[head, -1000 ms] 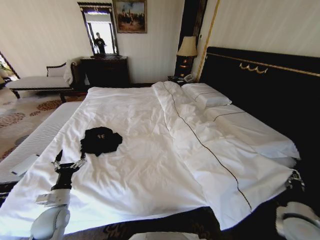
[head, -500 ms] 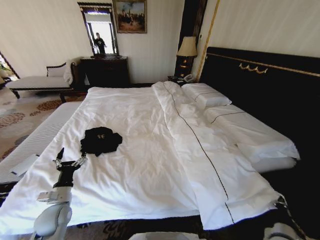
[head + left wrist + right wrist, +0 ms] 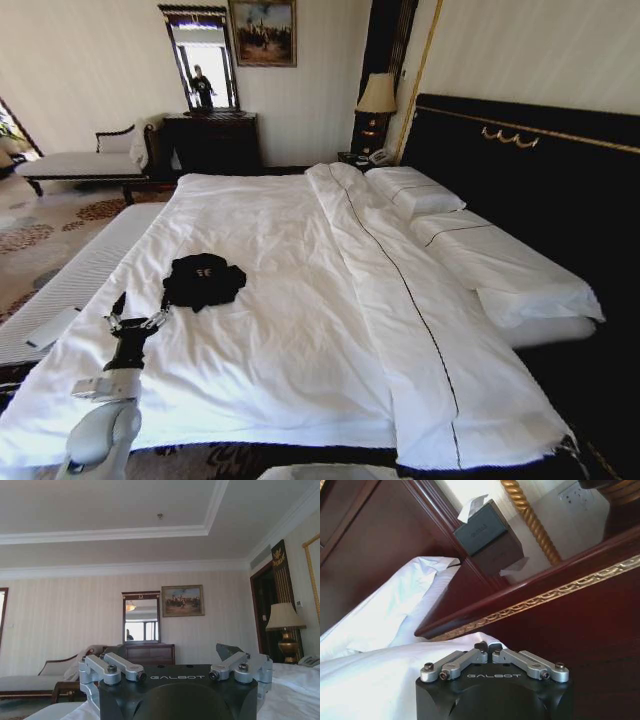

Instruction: Fold the clothes on the bed.

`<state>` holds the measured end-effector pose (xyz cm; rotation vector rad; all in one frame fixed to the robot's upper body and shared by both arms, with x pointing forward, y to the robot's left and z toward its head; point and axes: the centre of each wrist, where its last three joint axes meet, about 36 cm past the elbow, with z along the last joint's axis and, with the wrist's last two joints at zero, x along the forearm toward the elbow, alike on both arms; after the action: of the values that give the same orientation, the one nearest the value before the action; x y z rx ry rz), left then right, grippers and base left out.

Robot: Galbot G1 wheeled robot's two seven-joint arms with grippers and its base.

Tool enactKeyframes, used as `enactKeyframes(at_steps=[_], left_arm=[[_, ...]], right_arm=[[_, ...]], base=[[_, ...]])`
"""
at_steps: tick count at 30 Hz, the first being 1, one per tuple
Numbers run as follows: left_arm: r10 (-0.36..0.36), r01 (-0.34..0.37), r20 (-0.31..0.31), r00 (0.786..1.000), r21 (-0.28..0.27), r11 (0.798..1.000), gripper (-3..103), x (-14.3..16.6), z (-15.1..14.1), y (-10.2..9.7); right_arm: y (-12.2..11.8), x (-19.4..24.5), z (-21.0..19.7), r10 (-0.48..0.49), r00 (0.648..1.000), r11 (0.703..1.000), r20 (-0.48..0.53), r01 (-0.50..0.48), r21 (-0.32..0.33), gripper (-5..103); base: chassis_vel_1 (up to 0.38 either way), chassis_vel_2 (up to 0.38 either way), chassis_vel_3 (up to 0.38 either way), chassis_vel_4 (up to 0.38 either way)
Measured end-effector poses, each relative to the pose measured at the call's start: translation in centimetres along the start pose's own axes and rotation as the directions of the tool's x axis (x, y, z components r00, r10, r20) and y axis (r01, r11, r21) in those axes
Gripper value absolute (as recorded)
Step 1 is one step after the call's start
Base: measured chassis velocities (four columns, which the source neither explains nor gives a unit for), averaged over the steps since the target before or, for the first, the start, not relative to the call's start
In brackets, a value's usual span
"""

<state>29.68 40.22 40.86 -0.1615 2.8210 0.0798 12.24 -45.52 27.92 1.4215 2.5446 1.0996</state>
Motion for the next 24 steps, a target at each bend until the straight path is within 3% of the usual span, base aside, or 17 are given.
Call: enactKeyframes(at_steps=[12, 20, 23, 24], left_arm=[[0.0, 0.0, 0.004, 1.0, 0.008, 1.0, 100, -0.6, 0.3, 0.3], [0.001, -0.001, 0.005, 1.0, 0.007, 1.0, 100, -0.6, 0.3, 0.3], [0.002, -0.002, 0.005, 1.0, 0.005, 1.0, 100, -0.5, 0.3, 0.4], [0.002, -0.002, 0.005, 1.0, 0.005, 1.0, 100, -0.5, 0.3, 0.4]], right_arm=[[-3.9, 0.9, 1.3, 0.084, 0.996, 0.993, -0.016, -0.082, 0.086, 0], [-3.4, 1.0, 1.6, 0.071, 0.997, 0.994, -0.013, -0.069, 0.086, -3], [-2.1, 0.9, 1.3, 0.051, 0.999, 0.996, -0.004, -0.05, 0.071, 12], [-2.1, 0.9, 1.3, 0.051, 0.999, 0.996, -0.004, -0.05, 0.071, 12]], base=[[0.0, 0.0, 0.0, 0.0], [0.0, 0.0, 0.0, 0.0], [-0.006, -0.009, -0.021, -0.002], [-0.017, -0.028, -0.063, -0.007]])
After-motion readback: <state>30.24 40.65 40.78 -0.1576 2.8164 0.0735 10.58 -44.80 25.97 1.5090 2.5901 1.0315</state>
